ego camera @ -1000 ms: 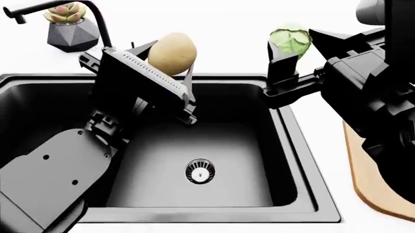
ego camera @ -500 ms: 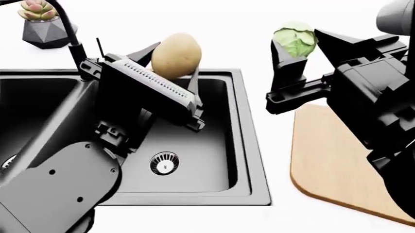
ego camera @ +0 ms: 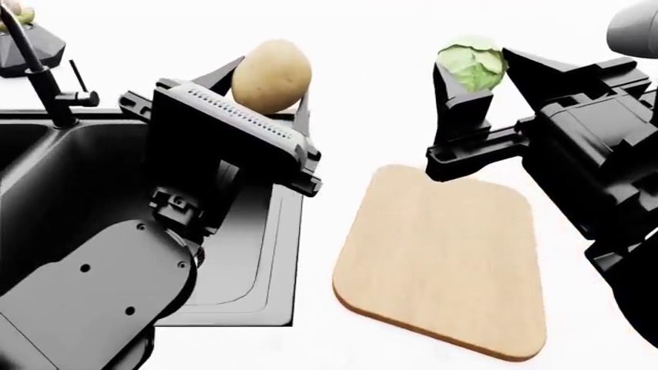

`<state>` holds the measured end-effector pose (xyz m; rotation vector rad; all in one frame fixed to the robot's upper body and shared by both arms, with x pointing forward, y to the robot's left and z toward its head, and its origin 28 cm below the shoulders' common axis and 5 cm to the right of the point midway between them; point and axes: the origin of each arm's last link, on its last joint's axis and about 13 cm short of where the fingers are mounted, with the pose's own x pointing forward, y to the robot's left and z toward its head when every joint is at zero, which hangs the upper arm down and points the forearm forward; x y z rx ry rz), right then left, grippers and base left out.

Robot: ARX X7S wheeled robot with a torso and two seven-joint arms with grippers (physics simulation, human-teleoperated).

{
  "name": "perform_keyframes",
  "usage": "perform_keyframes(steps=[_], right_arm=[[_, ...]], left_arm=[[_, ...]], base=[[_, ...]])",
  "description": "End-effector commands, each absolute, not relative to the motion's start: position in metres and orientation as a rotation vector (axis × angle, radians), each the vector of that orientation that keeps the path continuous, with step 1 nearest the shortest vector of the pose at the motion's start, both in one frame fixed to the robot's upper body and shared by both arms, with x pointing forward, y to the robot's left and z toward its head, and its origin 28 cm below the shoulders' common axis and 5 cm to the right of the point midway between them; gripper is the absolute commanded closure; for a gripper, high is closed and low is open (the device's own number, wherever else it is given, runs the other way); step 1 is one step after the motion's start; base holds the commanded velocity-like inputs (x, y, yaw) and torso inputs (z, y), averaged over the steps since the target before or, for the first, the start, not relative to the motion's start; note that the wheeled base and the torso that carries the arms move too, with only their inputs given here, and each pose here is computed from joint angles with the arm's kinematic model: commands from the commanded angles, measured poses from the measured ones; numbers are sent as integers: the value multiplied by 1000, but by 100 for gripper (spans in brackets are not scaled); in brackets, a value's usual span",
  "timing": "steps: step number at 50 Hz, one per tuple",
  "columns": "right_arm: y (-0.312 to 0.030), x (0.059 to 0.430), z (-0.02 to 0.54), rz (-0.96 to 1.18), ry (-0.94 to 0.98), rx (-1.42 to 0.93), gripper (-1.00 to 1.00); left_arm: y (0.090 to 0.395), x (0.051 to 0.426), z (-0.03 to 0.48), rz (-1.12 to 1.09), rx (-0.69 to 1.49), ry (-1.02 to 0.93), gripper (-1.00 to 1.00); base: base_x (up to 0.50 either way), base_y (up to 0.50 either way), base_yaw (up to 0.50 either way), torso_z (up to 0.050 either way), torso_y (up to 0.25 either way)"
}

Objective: Pick the vegetables from the sink and place them on the cutting board.

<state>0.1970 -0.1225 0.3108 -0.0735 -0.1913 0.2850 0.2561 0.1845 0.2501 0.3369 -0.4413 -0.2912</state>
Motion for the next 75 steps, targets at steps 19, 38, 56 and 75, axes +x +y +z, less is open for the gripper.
perform_keyframes(steps=[19,38,56,75], right_arm=[[-120,202,309,299,-183,-74,100],[-113,235,280,316,96,-70,100],[-111,247,255,339,233,-34,100],[-113,256,236,369,363,52,100]], left_arm=[[184,255,248,-282,292,-405,100],[187,253,250,-296,241,-373,100],[187,254,249,-280,256,-379,100],[186,255,247,-283,255,-373,100]], base=[[0,-398,0,0,1],[0,0,0,1,1],[0,0,0,0,1],[0,0,0,1,1]])
